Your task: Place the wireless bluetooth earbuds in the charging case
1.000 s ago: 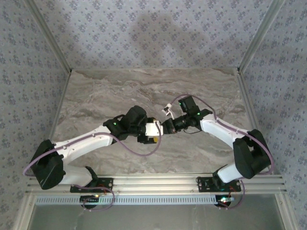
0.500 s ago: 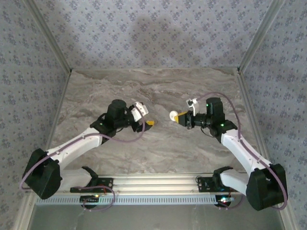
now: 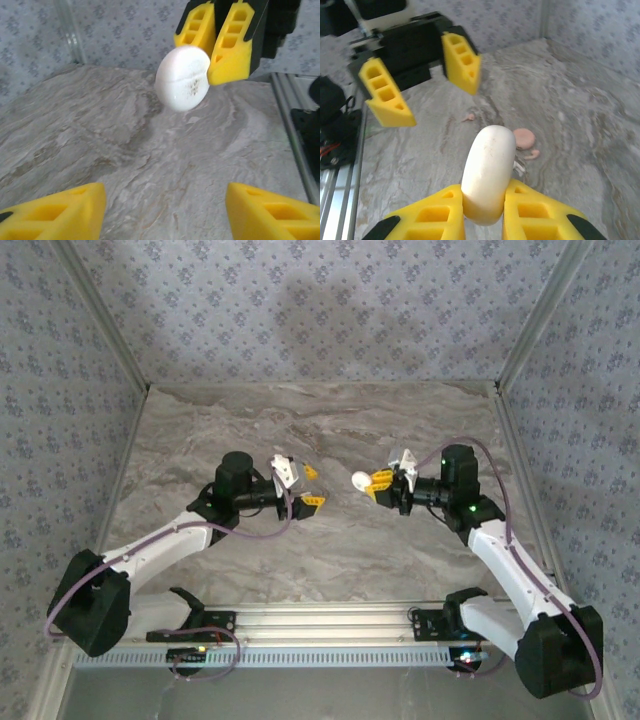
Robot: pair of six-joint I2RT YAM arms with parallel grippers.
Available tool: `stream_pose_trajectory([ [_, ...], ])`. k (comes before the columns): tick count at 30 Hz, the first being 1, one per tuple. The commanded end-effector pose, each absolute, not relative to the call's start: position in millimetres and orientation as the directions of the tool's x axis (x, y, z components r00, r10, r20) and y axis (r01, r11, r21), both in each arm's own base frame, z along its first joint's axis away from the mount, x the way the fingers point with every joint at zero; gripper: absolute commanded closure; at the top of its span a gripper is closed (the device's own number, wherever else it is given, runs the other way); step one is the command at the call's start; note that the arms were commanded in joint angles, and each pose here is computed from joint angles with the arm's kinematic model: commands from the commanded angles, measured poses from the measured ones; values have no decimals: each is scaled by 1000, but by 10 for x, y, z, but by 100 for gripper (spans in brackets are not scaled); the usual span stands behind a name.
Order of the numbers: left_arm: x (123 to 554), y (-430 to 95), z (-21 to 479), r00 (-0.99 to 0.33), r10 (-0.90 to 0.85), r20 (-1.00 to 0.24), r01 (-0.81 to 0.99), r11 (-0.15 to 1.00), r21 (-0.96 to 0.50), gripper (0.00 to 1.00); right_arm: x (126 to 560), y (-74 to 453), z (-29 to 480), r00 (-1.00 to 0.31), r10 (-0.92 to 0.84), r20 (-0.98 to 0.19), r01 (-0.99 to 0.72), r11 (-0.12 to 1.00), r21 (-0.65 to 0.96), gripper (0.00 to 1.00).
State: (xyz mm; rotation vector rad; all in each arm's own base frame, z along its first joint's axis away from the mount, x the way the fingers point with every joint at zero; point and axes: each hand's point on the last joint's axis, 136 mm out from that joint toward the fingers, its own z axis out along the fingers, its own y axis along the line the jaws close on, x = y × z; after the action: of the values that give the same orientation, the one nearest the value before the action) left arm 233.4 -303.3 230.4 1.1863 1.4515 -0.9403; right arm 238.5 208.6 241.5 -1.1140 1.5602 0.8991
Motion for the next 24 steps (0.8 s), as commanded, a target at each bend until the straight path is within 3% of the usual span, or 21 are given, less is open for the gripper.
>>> stream_pose_trajectory([
  [1,2155,-3072,2491,63,155,-986,992,99,79,41,2139,2204,2529,67,-216,-974,-987,127,-96,81],
  [7,2001,-3104,2514,98,168,-981,995,5,101,47,2005,2377,2504,83,-230,-970,-996,1,-86,81],
  [17,1859,-3143,2513,102,184,-978,993,-72,90,45,1973,2605,2458,90,-243,-966,-993,-93,-69,81],
  [24,1836,-3159,2477,88,208,-974,993,-93,70,51,1955,2669,2481,96,-230,-968,-989,-130,-68,81],
])
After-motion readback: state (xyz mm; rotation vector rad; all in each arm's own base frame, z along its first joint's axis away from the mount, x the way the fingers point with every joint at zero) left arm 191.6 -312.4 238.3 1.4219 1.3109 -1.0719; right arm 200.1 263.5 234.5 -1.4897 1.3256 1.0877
